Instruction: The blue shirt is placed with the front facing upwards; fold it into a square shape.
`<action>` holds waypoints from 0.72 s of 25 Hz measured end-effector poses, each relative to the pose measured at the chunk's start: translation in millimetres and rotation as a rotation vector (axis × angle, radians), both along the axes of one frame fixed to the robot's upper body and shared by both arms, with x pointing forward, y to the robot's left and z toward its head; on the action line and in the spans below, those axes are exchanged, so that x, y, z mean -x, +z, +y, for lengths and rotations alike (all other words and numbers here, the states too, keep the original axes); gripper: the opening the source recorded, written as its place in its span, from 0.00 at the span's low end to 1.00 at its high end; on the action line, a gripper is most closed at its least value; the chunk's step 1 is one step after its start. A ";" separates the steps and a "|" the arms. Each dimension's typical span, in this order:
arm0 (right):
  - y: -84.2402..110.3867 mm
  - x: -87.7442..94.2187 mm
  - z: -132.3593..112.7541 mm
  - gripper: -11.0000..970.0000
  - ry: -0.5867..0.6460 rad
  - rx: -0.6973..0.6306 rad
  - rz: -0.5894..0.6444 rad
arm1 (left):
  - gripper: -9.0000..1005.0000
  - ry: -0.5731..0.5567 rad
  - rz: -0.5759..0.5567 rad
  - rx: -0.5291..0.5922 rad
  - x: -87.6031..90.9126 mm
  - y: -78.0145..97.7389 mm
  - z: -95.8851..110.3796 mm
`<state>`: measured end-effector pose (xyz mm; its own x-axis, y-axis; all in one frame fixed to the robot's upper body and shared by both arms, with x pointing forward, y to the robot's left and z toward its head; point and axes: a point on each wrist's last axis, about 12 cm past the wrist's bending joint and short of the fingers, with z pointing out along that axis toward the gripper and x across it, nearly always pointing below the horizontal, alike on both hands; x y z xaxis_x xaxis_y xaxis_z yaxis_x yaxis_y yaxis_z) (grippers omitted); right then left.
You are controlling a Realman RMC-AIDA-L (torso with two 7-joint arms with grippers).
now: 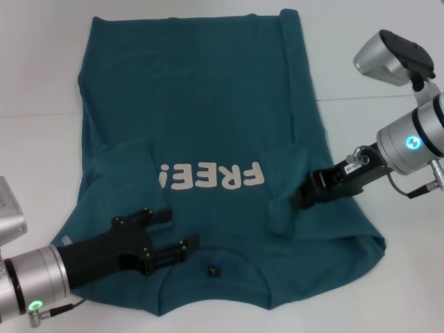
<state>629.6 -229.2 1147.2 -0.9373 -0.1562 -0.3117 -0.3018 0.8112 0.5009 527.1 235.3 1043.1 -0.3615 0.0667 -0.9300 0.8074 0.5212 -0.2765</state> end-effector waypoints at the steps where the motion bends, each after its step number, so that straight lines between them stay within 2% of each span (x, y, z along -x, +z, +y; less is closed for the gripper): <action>1: 0.7 0.4 -1.4 0.07 -0.003 -0.010 -0.001 | 0.82 -0.001 0.000 0.002 0.1 0.2 -0.1; 6: 6.3 2.6 -13.3 0.23 0.001 -0.087 -0.028 | 0.82 0.002 -0.002 0.007 0.9 0.5 1.1; 10: 8.1 9.4 -34.2 0.43 0.012 -0.144 -0.138 | 0.82 0.009 -0.011 0.006 1.8 1.4 2.4; 14: 5.0 22.8 -59.0 0.59 -0.007 -0.171 -0.244 | 0.82 0.035 -0.025 0.023 3.4 4.1 9.4; 18: 0.0 42.6 -79.6 0.72 -0.014 -0.206 -0.336 | 0.82 0.072 -0.048 0.052 12.4 9.7 27.2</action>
<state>587.0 -308.8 1147.2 -0.7794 -0.0467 -0.6247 -0.4665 0.7089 0.5290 514.7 262.5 1052.8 -0.3182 -0.0063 -0.9480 0.7813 0.5647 -0.2660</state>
